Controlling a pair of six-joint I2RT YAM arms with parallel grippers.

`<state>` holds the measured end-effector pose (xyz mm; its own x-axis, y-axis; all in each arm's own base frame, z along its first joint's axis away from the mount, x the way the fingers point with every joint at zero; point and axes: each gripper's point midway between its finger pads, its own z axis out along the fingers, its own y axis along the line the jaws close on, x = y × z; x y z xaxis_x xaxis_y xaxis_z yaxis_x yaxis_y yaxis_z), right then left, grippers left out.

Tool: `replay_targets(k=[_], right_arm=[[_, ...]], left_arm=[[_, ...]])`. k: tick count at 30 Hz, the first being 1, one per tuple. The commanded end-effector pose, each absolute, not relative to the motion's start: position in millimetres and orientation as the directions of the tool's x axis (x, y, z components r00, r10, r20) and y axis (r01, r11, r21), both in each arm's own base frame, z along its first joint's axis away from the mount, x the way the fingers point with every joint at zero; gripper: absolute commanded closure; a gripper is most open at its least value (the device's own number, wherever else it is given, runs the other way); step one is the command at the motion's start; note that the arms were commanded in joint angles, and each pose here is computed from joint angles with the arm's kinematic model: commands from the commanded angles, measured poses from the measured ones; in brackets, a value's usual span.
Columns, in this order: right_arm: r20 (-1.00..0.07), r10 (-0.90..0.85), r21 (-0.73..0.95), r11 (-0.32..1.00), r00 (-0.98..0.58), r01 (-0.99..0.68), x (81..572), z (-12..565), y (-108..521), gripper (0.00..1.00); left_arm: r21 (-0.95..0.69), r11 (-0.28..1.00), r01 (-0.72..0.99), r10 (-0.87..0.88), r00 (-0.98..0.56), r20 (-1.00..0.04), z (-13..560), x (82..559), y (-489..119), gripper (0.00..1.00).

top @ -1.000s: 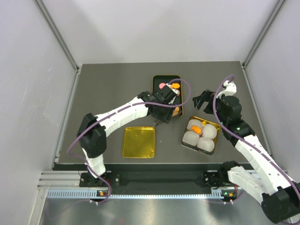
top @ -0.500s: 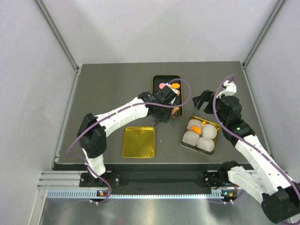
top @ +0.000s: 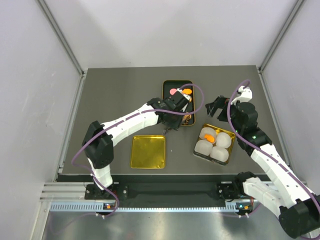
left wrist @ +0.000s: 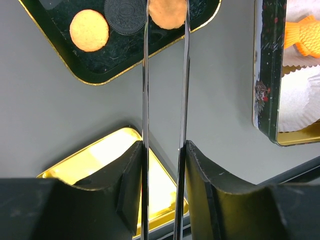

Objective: Pack the cookies

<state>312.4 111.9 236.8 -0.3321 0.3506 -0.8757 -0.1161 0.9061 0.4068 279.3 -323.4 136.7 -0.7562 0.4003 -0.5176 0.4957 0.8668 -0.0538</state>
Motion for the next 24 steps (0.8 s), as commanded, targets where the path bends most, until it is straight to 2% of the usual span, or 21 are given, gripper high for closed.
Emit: replay_targets(k=[1,24], right_arm=[[-0.884,0.373,0.423,0.895,-0.281,-0.140,316.8,257.7,113.5,0.00],[-0.885,0.372,0.419,0.899,-0.280,-0.129,317.7,255.3,111.2,0.00]], left_arm=[[-0.063,0.863,0.501,0.369,-0.711,-0.599,166.8,291.4,-332.4,0.60],[-0.057,0.865,0.499,0.357,-0.691,-0.629,181.7,293.4,-328.6,0.60]])
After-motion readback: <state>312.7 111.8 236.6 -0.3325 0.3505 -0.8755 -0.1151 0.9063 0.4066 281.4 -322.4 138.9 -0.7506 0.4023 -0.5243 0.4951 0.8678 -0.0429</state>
